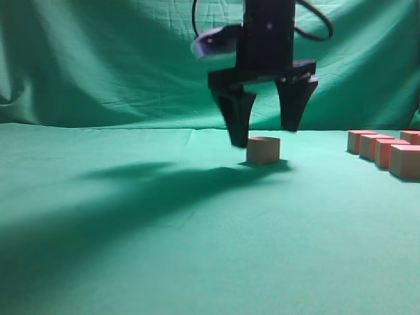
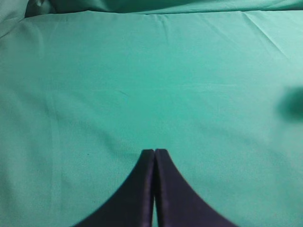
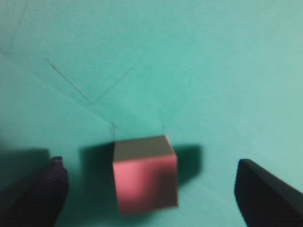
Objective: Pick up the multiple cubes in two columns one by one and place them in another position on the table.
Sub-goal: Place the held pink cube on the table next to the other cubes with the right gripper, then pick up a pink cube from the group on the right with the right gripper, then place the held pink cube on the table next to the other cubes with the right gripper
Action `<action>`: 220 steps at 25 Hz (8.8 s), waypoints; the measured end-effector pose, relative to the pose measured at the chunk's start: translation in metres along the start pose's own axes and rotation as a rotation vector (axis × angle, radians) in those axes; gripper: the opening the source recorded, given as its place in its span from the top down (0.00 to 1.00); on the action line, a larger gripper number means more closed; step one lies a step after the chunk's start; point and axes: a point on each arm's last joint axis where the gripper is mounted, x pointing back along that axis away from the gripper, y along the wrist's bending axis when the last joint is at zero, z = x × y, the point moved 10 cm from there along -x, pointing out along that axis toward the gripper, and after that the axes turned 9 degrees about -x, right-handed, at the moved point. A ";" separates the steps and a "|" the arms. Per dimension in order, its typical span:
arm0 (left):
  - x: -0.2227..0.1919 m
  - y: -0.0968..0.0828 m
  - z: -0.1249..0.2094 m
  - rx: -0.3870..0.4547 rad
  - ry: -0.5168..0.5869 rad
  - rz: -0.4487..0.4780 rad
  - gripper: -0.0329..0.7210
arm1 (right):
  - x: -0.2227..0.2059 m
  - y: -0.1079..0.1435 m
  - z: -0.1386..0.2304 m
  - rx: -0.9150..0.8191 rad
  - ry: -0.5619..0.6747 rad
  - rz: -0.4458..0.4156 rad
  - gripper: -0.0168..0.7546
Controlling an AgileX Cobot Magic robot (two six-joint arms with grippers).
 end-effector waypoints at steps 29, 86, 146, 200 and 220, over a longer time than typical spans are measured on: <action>0.000 0.000 0.000 0.000 0.000 0.000 0.96 | 0.231 -0.131 0.161 -0.429 -0.302 0.227 0.27; 0.000 0.000 0.000 0.000 0.000 0.000 0.96 | -0.004 -0.129 0.218 -0.651 0.163 -0.033 0.63; 0.000 0.000 0.000 0.000 0.000 0.000 0.96 | -0.003 0.028 -0.035 0.635 -0.028 -0.025 0.63; 0.000 0.000 0.000 0.000 0.000 0.000 0.96 | -0.017 0.036 -0.038 0.622 -0.058 -0.109 0.18; 0.000 0.000 0.000 0.000 0.000 0.000 0.96 | 0.153 0.000 -0.040 0.257 -0.309 -0.007 0.11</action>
